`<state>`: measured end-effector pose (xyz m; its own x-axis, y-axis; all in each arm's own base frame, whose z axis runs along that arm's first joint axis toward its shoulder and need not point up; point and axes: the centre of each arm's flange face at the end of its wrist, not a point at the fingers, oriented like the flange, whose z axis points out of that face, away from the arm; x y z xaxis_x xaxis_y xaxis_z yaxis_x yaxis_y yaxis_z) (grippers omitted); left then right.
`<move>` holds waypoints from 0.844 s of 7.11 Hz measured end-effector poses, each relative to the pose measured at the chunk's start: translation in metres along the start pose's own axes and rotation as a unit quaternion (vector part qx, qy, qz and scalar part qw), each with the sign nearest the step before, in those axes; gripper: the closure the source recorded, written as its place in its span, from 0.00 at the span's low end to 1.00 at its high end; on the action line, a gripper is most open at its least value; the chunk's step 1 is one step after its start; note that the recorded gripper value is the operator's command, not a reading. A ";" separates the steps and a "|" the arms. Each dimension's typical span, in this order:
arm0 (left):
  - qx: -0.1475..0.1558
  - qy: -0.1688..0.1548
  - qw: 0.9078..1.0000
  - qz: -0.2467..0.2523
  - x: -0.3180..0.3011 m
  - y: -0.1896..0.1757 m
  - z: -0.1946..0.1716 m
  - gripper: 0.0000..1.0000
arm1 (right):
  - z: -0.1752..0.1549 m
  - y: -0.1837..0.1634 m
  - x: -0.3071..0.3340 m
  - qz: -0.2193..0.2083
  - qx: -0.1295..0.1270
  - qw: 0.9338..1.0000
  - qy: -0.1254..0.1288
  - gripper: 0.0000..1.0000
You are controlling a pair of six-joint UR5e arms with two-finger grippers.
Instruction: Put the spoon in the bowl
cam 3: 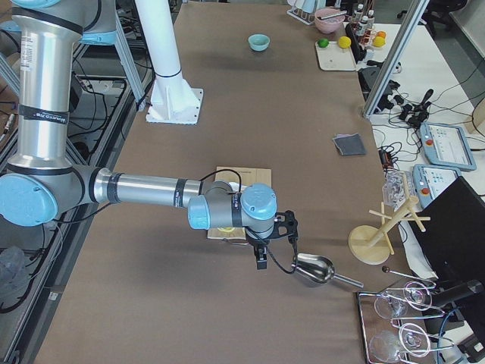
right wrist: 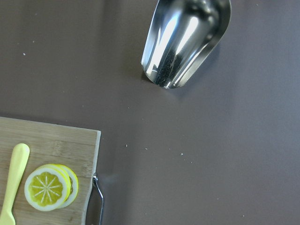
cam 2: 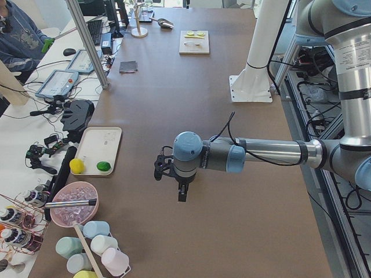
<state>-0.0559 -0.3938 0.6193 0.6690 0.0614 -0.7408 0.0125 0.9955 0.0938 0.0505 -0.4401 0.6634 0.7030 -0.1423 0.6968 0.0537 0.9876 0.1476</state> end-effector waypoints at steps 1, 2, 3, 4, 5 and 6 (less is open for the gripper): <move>0.002 0.000 1.000 0.000 0.000 -0.002 0.000 0.02 | -0.002 -0.002 -0.002 -0.009 0.009 1.000 -0.003 0.00; 0.006 0.003 1.000 0.005 0.004 -0.006 -0.003 0.02 | -0.004 -0.005 -0.007 -0.022 0.022 0.999 -0.012 0.00; 0.010 0.011 1.000 0.009 0.009 -0.009 -0.005 0.02 | -0.007 -0.009 -0.017 -0.030 0.032 0.999 -0.029 0.00; 0.015 0.020 1.000 0.016 0.012 -0.009 -0.006 0.02 | -0.009 -0.017 -0.037 -0.022 0.035 0.998 -0.047 0.00; 0.024 0.025 0.999 0.026 0.014 -0.009 -0.007 0.02 | -0.007 -0.027 -0.069 -0.001 0.036 0.997 -0.061 0.00; 0.029 0.027 0.999 0.023 0.017 -0.011 -0.007 0.02 | -0.005 -0.033 -0.093 0.014 0.039 0.997 -0.071 0.00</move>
<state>-0.0496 -0.4030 0.6013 0.6281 0.1117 -0.7701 0.0278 0.9858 0.1657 -0.0131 -0.4596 0.5908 0.5952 -0.1282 0.7933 -0.0242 0.9839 0.1771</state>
